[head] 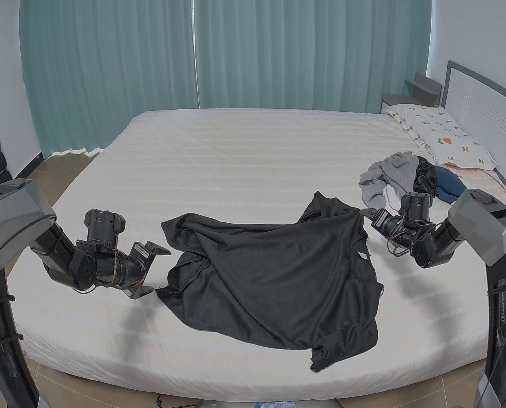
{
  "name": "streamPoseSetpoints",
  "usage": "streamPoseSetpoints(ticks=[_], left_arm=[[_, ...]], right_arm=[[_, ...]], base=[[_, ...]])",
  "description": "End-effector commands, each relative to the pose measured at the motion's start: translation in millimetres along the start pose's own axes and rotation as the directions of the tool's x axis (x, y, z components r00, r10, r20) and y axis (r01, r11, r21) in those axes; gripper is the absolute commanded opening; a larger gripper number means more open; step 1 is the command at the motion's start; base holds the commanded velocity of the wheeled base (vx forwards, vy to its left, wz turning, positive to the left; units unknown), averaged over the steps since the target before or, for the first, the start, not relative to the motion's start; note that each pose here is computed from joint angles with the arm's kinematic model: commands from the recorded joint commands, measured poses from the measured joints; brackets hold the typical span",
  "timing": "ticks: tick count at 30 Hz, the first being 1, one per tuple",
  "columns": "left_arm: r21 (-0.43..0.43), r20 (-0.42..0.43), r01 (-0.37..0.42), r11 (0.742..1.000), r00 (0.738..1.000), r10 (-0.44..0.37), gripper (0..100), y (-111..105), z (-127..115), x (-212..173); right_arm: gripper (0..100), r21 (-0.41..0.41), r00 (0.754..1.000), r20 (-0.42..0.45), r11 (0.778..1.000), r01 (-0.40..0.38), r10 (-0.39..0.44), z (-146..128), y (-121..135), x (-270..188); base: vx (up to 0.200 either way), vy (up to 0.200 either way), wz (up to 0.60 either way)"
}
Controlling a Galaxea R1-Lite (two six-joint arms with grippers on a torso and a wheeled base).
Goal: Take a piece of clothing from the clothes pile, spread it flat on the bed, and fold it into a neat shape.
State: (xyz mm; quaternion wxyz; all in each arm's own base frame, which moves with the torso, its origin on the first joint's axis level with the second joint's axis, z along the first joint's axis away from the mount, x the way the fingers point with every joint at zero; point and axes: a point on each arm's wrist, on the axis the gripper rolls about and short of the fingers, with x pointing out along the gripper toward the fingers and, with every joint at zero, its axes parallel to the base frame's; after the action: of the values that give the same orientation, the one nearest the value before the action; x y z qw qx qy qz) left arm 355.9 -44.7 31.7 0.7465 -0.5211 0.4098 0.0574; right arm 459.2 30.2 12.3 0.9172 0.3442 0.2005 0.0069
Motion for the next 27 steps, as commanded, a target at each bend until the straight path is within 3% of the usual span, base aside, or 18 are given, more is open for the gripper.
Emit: streamPoseSetpoints(ticks=[1, 5, 10, 17, 27], left_arm=[[-0.001, -0.004, -0.008, 1.000, 1.000, 0.008, 100, 3, -3, -5], [0.006, -0.009, -0.006, 1.000, 1.000, 0.006, 100, 2, -6, -6], [0.006, -0.001, -0.008, 1.000, 1.000, 0.008, 100, 1, -6, -6], [0.001, -0.006, 0.002, 1.000, 1.000, -0.002, 100, -3, -8, -7], [0.008, -0.020, 0.017, 1.000, 1.000, -0.016, 100, -10, -16, -4]], right_arm=[[100, 0.089, 0.999, -0.025, 0.995, -0.043, 0.045, 10, 12, -61], [100, 0.125, 0.997, -0.073, 0.992, -0.016, 0.025, -8, 5, -81], [100, 0.129, 0.985, -0.172, 0.992, 0.016, 0.006, -40, 2, -102], [100, 0.167, 0.955, -0.291, 0.986, -0.007, 0.056, -66, 6, -113], [100, 0.154, 0.941, -0.332, 0.988, -0.022, 0.073, -80, 15, -115]], base=[[-0.200, 0.000, 0.00], [-0.200, 0.000, 0.00], [0.000, 0.000, 0.00], [0.000, 0.000, 0.00], [0.000, -0.200, 0.00]])
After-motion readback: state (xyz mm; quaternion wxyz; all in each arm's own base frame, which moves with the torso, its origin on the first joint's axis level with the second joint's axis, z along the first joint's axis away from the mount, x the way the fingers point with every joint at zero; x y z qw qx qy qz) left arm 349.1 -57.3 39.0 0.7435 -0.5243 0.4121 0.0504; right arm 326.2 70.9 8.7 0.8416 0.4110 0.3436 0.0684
